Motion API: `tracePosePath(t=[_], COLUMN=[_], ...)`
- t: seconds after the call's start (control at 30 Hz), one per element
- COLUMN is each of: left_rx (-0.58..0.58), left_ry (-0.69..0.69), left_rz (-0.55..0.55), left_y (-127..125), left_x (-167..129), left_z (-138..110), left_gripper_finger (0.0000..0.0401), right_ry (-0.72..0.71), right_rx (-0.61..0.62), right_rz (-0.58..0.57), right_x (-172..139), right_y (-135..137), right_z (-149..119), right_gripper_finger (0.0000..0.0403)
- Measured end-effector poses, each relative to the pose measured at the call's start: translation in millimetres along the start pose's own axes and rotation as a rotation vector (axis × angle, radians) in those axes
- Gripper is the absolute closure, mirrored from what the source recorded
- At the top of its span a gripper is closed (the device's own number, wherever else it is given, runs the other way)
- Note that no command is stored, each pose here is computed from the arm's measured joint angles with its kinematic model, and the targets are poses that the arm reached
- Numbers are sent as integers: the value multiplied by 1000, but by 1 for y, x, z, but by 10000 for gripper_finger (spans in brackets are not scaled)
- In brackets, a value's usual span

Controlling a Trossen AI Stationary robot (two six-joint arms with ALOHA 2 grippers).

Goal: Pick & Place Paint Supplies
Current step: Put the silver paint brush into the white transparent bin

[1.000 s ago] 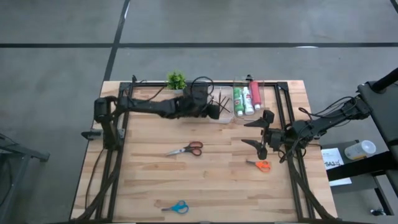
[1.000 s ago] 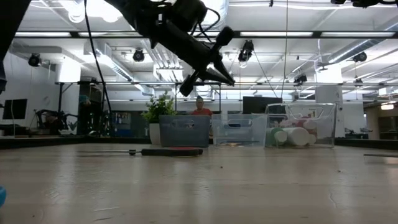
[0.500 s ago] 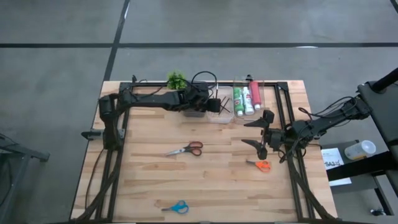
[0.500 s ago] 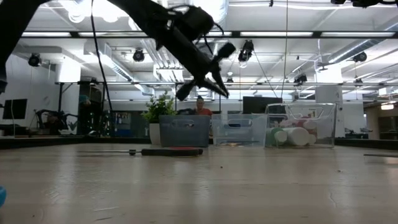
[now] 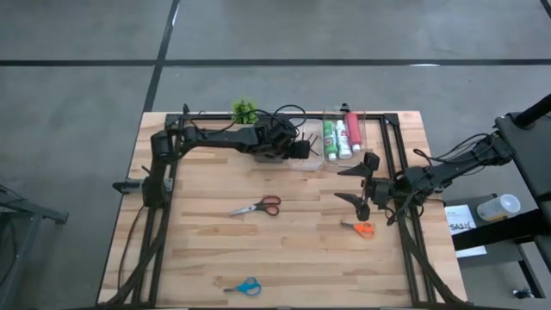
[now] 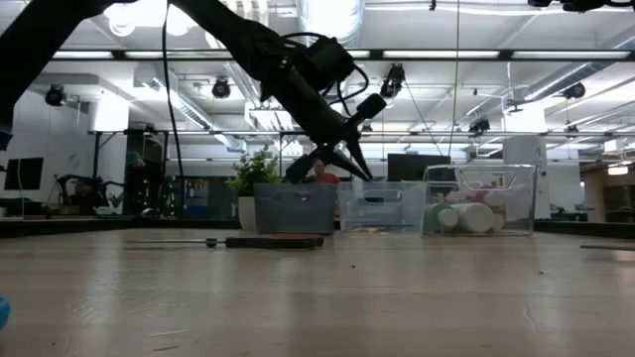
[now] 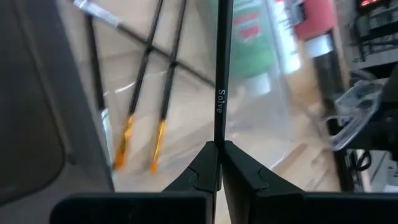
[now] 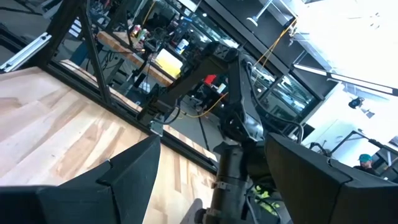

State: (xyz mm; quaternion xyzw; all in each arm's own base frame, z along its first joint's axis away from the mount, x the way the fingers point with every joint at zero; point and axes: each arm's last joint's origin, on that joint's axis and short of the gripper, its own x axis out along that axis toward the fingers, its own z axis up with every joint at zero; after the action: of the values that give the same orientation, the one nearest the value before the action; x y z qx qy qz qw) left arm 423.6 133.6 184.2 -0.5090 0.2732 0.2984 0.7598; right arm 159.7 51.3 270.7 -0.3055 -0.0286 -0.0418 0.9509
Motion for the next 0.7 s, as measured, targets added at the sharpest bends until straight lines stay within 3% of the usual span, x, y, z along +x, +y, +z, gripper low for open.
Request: tracePosePath(t=[0.47,0.7], left_rx=[-29,-28], left_ry=[33,28], left_rz=[69,60], left_y=[11,10], left_x=[0,1], left_z=[2,2], left_gripper_finger=[381,338], right_ry=[14,14], right_rx=[-9,-8], right_rz=[11,11], right_x=[0,0], right_y=[1,1], right_z=[-1,-1], right_gripper_finger=[115,115])
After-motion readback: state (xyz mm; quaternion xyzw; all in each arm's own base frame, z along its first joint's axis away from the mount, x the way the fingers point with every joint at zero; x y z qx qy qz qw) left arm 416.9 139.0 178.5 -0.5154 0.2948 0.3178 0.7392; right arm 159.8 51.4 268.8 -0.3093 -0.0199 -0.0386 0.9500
